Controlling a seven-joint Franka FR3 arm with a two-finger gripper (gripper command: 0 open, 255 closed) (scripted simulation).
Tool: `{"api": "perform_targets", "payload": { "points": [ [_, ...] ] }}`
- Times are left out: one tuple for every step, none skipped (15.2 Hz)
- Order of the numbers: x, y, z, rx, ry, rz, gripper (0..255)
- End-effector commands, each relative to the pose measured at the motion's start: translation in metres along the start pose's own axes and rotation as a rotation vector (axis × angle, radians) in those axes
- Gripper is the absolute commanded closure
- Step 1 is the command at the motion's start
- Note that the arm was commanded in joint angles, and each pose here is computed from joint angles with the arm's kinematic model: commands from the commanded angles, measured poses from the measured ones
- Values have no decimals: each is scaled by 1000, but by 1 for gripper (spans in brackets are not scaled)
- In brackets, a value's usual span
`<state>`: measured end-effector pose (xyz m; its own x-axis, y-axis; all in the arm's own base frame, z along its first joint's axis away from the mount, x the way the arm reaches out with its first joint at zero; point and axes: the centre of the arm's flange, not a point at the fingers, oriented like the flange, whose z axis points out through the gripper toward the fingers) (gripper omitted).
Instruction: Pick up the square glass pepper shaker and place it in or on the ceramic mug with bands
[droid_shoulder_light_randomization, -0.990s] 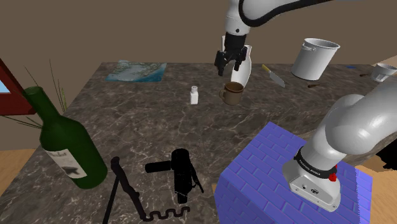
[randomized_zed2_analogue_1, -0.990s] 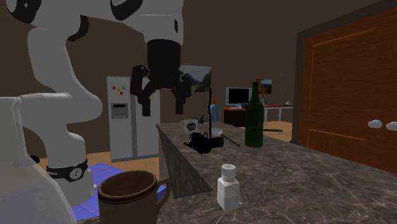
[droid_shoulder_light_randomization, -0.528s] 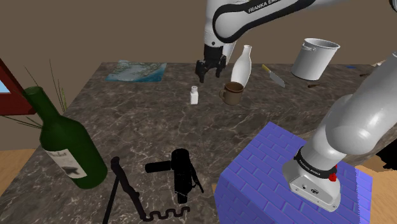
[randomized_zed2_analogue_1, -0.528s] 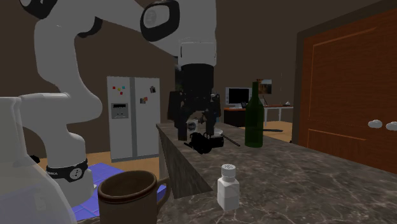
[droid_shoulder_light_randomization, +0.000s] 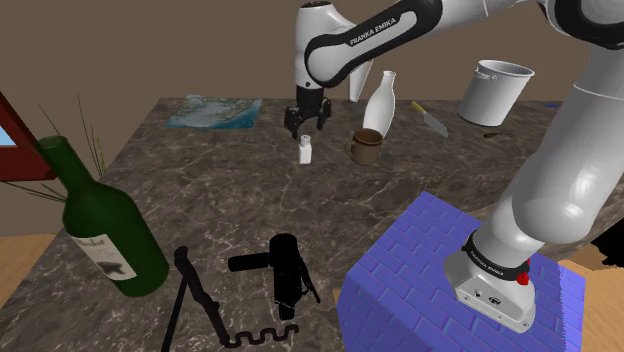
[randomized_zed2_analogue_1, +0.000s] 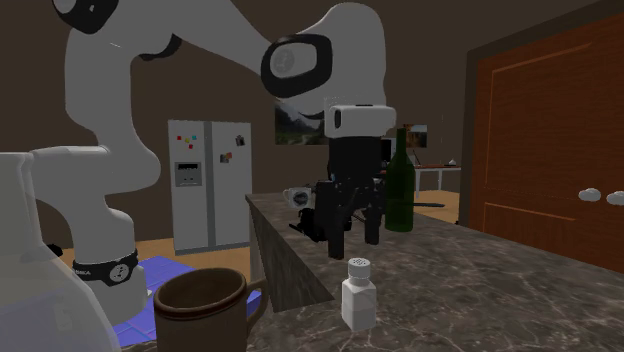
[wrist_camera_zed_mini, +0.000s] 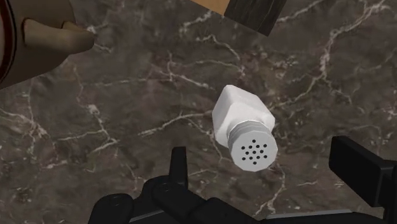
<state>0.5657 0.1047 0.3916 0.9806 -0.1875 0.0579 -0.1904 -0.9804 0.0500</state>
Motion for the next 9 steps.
{"api": "perform_targets", "payload": {
  "points": [
    [1, -2, 11, 0, 1, 0, 0],
    [1, -2, 16, 0, 1, 0, 0],
    [1, -2, 22, 0, 1, 0, 0],
    [1, -2, 27, 0, 1, 0, 0],
    [1, -2, 30, 0, 1, 0, 0],
    [0, -2, 30, 0, 1, 0, 0],
    [1, -2, 30, 0, 1, 0, 0],
    [1, -2, 30, 0, 1, 0, 0],
    [1, -2, 30, 0, 1, 0, 0]
  ]
}}
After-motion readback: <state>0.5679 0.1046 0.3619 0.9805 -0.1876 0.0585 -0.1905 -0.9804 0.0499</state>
